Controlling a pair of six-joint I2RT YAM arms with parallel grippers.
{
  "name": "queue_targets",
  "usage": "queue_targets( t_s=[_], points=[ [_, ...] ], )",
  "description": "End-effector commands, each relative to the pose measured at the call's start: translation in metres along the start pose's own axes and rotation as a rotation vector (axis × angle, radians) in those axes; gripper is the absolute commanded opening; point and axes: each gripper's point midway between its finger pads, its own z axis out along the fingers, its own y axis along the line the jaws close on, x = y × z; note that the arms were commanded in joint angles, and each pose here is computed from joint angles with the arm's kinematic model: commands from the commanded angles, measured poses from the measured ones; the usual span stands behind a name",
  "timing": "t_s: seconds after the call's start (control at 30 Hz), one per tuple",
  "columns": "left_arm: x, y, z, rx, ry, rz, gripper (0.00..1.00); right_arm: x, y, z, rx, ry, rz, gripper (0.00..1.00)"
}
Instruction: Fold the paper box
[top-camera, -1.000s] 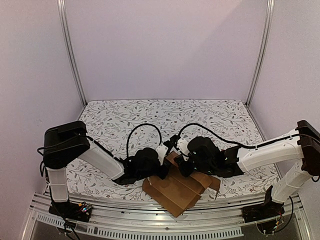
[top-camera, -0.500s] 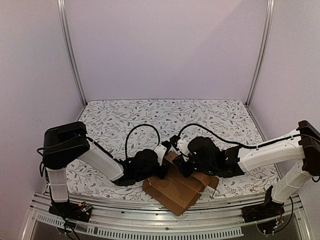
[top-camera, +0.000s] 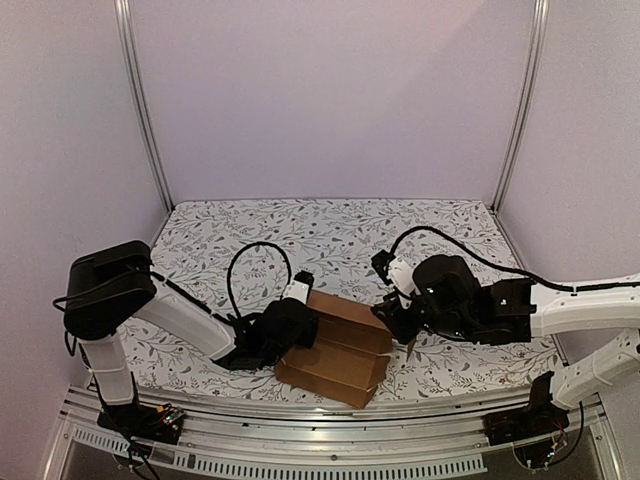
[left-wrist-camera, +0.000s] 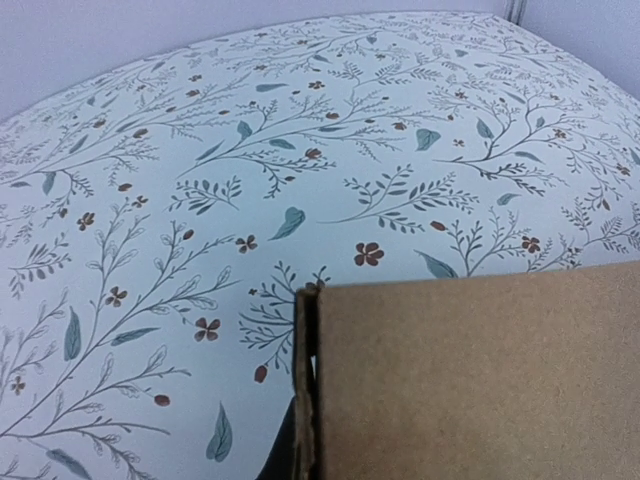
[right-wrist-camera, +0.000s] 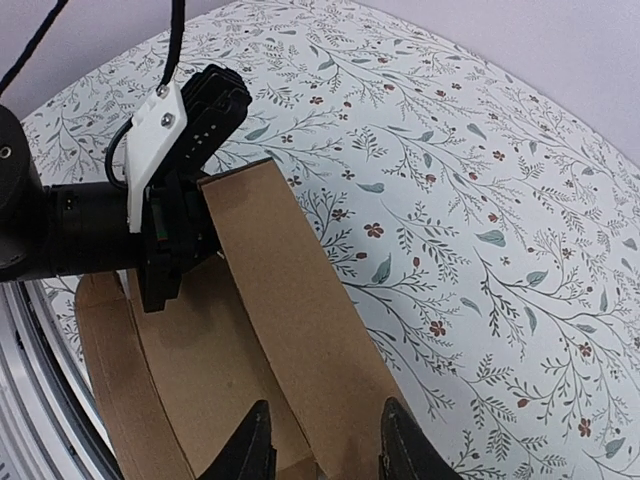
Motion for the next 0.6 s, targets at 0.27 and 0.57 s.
queue_targets(
  t_s=[0.27,0.57],
  points=[
    [0.015,0.034,-0.019,-0.263,0.062,-0.085,0.00,0.029,-0.033,-0.016,0.151,0.108,0.014,0.00],
    [0.020,0.024,-0.025,-0.287,0.090,-0.098,0.00,0.036,-0.039,0.004,0.220,0.149,0.023,0.00]
  ],
)
